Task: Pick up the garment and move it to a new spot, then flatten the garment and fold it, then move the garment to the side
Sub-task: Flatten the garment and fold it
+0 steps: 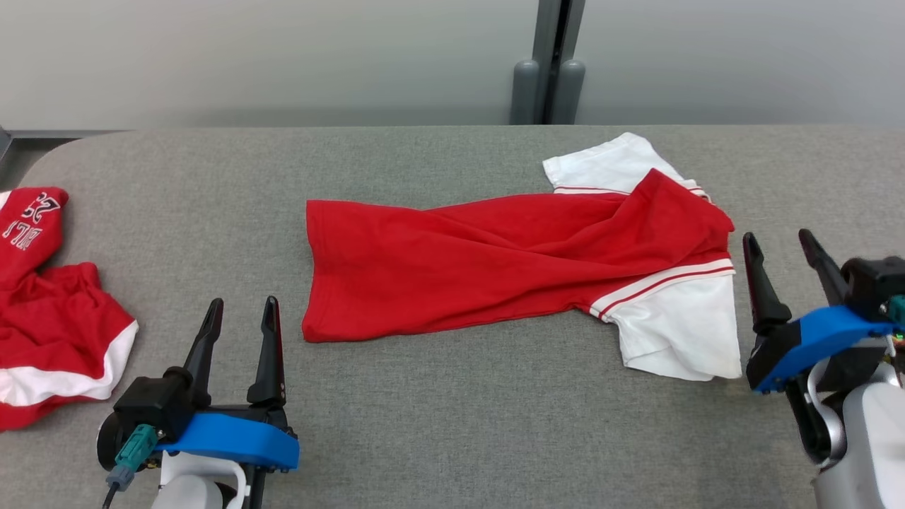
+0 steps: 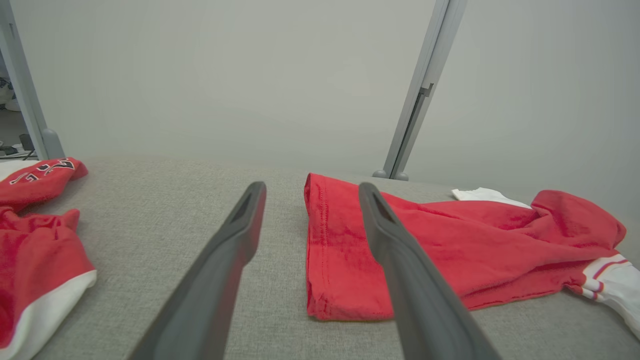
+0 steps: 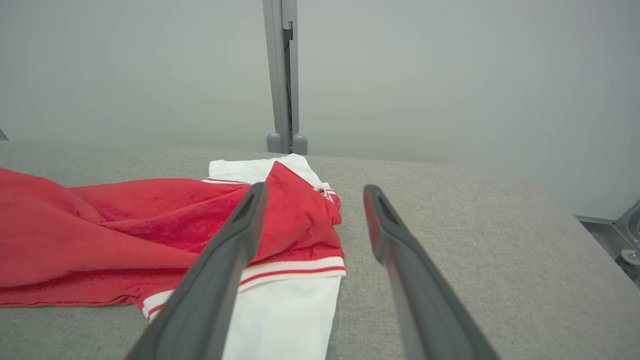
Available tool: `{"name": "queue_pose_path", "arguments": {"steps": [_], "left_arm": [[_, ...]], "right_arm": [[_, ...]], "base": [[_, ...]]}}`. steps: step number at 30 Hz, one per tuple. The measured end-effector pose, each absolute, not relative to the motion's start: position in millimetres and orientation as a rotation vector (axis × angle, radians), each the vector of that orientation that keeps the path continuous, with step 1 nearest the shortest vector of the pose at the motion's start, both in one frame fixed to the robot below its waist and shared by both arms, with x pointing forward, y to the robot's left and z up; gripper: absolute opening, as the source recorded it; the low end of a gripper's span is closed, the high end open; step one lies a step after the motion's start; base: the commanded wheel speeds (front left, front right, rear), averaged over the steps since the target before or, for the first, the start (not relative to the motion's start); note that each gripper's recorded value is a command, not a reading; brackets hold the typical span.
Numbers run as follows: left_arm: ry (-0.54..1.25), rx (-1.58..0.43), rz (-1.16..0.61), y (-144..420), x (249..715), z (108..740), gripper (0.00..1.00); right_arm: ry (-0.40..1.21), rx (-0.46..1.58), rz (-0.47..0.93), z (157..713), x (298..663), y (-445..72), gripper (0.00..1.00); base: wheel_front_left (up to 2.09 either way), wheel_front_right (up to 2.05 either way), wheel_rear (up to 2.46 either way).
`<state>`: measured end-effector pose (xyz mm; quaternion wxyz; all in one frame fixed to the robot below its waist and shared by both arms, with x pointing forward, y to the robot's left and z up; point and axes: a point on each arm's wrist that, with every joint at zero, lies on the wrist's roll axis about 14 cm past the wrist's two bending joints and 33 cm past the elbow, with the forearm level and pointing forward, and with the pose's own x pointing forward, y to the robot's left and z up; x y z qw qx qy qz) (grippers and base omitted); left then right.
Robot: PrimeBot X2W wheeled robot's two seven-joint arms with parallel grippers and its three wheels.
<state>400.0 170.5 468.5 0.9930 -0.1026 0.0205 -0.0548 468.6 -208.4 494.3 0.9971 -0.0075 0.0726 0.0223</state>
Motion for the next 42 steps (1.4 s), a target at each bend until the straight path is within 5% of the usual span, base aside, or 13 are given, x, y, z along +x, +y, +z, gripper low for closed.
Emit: {"name": "queue_pose_path", "arguments": {"steps": [7,16,30,42], "left_arm": [[0.040,-0.180,-0.127,167.6,393.9,470.0,1.00],[0.047,-0.171,-0.128,167.2,384.0,468.7,1.00],[0.075,-0.173,-0.128,165.7,377.4,460.0,1.00],[0.301,-0.194,-0.156,150.2,391.1,406.5,1.00]], "right_arm": [[0.006,0.045,0.048,518.0,426.3,-199.1,1.00],[0.018,0.106,0.019,506.2,390.4,-199.1,1.00],[0.064,0.108,0.000,500.1,384.4,-203.0,1.00],[0.153,0.113,0.003,480.0,391.5,-200.9,1.00]], "base": [[0.00,0.00,0.00],[0.00,0.00,0.00],[0.00,0.00,0.00],[0.00,0.00,0.00]]}}
